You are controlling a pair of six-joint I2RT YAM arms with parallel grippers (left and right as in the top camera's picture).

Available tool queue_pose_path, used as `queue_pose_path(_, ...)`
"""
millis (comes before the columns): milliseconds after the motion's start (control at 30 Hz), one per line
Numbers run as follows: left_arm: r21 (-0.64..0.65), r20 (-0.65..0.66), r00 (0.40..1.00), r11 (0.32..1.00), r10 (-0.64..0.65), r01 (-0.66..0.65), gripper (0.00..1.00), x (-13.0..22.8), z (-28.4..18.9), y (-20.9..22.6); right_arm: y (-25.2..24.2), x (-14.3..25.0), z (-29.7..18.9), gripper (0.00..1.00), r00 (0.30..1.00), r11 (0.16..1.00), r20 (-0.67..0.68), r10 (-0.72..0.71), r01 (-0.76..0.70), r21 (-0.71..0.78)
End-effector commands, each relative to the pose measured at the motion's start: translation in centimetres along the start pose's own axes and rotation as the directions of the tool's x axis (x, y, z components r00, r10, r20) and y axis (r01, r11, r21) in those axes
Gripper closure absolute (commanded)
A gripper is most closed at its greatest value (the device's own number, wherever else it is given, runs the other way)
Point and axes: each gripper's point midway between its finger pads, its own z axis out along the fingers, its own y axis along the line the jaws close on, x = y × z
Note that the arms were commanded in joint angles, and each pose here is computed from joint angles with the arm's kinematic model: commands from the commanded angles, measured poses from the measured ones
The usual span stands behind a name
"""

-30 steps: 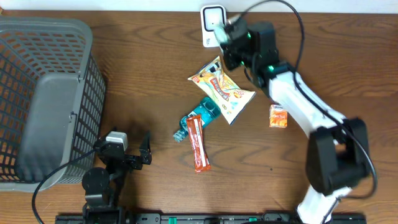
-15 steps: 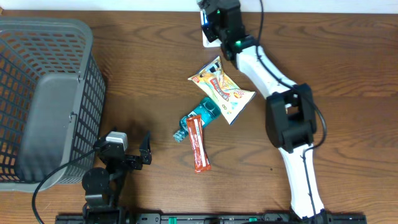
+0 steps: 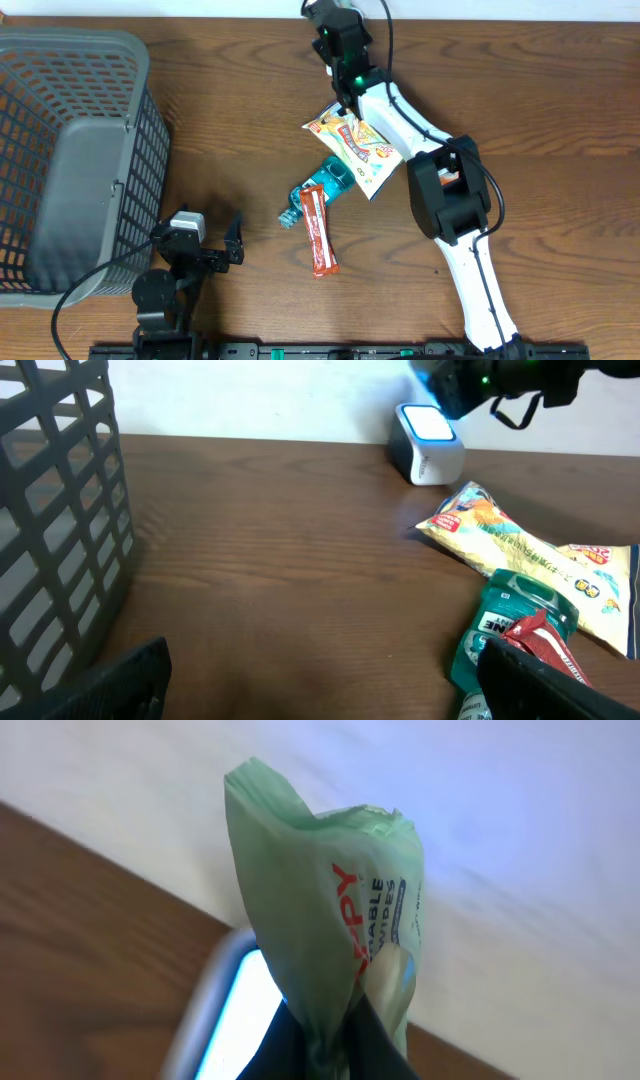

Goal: Scan the item barcode
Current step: 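Carry the wipes pack off the table to the right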

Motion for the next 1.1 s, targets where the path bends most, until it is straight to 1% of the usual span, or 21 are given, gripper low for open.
queue_pose_path(0, -0.007, -0.036, 0.999, 1.000, -0.003, 0.003, 0.02, 1.6, 0.2, 0.2, -5.0, -1.1, -1.3, 0.99, 0.995, 0.982, -0.059, 0.084, -0.073, 0.173)
queue_pose_path(133, -0.007, -0.036, 0.999, 1.000, -0.003, 0.003, 0.02, 1.6, 0.2, 0.2, -8.5, -2.4, -4.5, 0.99, 0.985, 0.975, -0.137, 0.101, -0.071, 0.209)
queue_pose_path(267, -0.007, -0.036, 0.999, 1.000, -0.003, 0.003, 0.02, 1.6, 0.2, 0.2, -13.9, -2.5, -8.9, 0.99, 0.953, 0.939, -0.212, 0.219, -0.147, 0.311)
queue_pose_path(367, -0.007, -0.036, 0.999, 1.000, -0.003, 0.003, 0.02, 1.6, 0.2, 0.2, -17.9, -1.0, -11.6, 0.99, 0.904, 0.898, -0.256, 0.343, -0.235, 0.373)
queue_pose_path(433, -0.007, -0.036, 0.999, 1.000, -0.003, 0.003, 0.02, 1.6, 0.2, 0.2, -20.8, 0.9, -13.0, 0.99, 0.859, 0.857, -0.286, 0.425, -0.280, 0.433)
queue_pose_path(500, -0.007, -0.036, 0.999, 1.000, -0.003, 0.003, 0.02, 1.6, 0.2, 0.2, -23.9, 3.7, -14.0, 0.99, 0.808, 0.811, -0.317, 0.496, -0.301, 0.501)
queue_pose_path(567, -0.007, -0.036, 0.999, 1.000, -0.003, 0.003, 0.02, 1.6, 0.2, 0.2, -27.0, 6.9, -14.6, 0.99, 0.761, 0.772, -0.352, 0.544, -0.290, 0.565)
queue_pose_path(700, -0.007, -0.036, 0.999, 1.000, -0.003, 0.003, 0.02, 1.6, 0.2, 0.2, -32.8, 14.5, -15.8, 0.99, 0.664, 0.698, -0.412, 0.624, -0.236, 0.676)
queue_pose_path(800, -0.007, -0.036, 0.999, 1.000, -0.003, 0.003, 0.02, 1.6, 0.2, 0.2, -36.7, 20.5, -16.8, 0.99, 0.595, 0.637, -0.426, 0.682, -0.196, 0.746)
queue_pose_path(933, -0.007, -0.036, 0.999, 1.000, -0.003, 0.003, 0.02, 1.6, 0.2, 0.2, -40.4, 28.5, -18.2, 0.99, 0.494, 0.565, -0.431, 0.755, -0.156, 0.810)
queue_pose_path(1067, -0.007, -0.036, 0.999, 1.000, -0.003, 0.003, 0.02, 1.6, 0.2, 0.2, -42.5, 36.3, -20.7, 0.99, 0.378, 0.512, -0.446, 0.812, -0.093, 0.854)
